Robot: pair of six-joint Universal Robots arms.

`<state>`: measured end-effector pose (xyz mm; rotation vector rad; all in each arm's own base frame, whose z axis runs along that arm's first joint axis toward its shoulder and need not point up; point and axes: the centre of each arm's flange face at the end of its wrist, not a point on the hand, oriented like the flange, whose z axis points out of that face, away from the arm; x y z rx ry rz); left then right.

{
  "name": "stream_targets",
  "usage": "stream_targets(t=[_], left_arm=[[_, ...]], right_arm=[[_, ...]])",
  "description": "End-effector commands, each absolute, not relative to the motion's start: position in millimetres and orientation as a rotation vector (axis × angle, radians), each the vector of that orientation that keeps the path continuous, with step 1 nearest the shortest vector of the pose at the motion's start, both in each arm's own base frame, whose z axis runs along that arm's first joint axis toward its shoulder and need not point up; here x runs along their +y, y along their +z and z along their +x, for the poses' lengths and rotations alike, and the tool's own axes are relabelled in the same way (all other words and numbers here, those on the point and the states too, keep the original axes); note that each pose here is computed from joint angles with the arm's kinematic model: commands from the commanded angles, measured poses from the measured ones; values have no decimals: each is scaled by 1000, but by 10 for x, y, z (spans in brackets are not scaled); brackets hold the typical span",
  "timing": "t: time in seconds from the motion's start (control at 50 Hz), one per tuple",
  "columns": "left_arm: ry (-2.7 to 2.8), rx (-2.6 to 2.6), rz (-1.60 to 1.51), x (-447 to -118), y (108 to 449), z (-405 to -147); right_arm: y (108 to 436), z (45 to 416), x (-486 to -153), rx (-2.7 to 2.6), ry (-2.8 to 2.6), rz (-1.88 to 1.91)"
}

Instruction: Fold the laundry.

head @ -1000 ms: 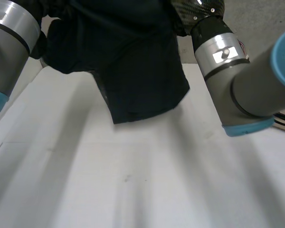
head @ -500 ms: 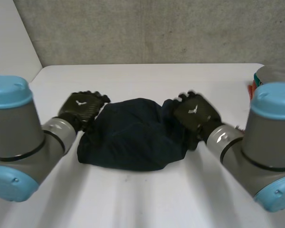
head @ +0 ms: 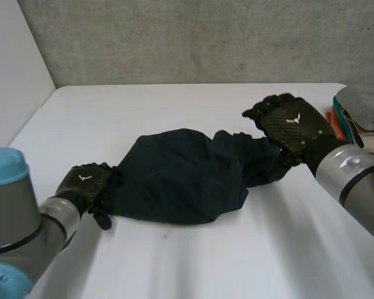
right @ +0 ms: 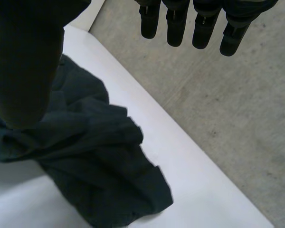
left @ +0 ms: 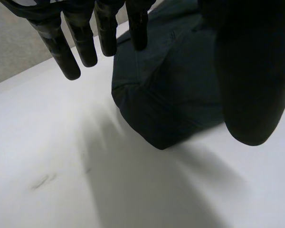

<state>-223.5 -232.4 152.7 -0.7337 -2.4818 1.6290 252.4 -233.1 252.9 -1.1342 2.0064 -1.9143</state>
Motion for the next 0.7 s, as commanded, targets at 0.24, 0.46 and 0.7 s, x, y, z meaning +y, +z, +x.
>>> stream_targets(t=[0.24,0.46,0.7], left_arm=[[2180,-2222,-630,-3187,1993,-2350],[2599,-1298,-428,-3203,4012,-2699],[1798,-1630,-876,-2517,2420,-3628]], right_arm=[[2258,2438,-2409,2057,-1905,-1111],[2347,2464,-2388,2038,-1942,-1092],[2301,2345,-2493,2104,-1943,-1027]])
